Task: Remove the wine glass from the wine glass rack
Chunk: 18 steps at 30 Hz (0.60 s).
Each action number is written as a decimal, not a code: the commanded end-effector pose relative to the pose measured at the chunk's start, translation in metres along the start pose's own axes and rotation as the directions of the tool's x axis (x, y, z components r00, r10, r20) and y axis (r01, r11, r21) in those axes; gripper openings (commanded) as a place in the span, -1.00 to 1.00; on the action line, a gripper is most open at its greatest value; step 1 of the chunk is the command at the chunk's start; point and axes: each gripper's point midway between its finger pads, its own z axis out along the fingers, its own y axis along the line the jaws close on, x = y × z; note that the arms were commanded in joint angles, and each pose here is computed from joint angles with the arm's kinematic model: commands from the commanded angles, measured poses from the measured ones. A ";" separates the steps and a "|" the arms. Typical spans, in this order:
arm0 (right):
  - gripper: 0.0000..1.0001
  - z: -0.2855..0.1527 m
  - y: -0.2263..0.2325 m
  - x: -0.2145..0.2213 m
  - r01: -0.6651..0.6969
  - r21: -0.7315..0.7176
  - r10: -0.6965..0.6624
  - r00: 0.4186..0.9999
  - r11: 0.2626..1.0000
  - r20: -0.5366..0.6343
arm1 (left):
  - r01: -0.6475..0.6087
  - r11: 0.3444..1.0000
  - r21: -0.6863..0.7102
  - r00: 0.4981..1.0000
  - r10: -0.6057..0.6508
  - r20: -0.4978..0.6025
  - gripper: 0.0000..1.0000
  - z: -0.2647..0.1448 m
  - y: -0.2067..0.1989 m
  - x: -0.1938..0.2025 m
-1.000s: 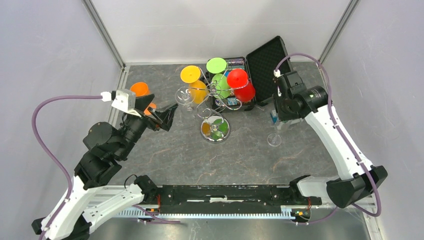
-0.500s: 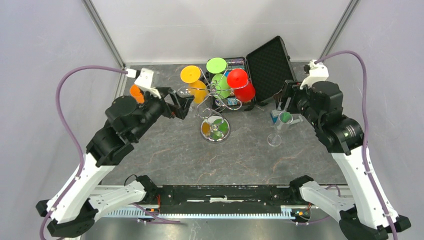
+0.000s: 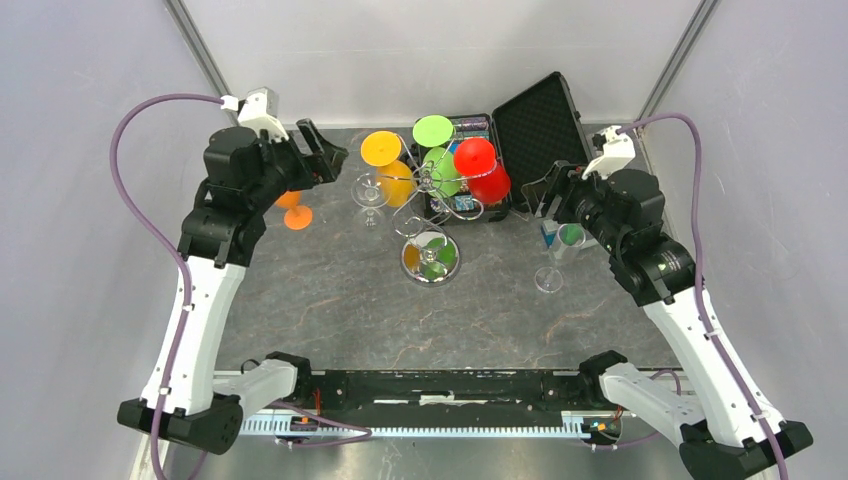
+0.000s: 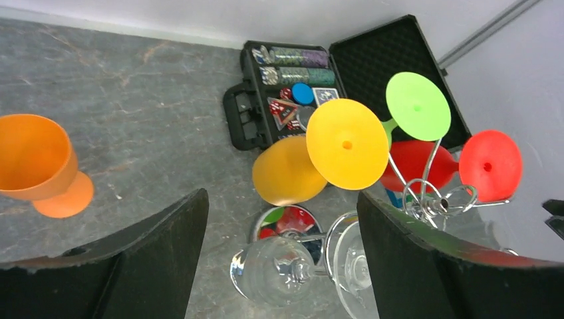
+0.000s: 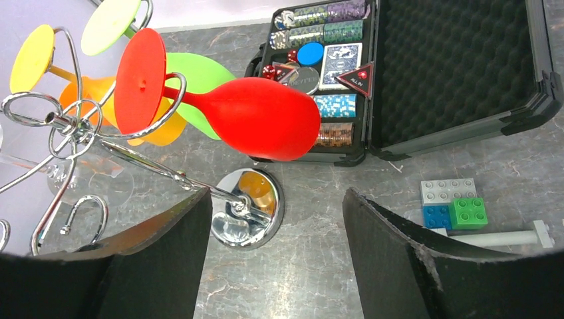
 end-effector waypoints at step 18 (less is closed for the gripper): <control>0.49 0.005 0.008 0.017 -0.014 -0.093 0.018 0.999 0.996 0.037 | 0.147 0.940 0.308 0.979 -0.093 -0.182 0.84 -0.019 -0.038 0.044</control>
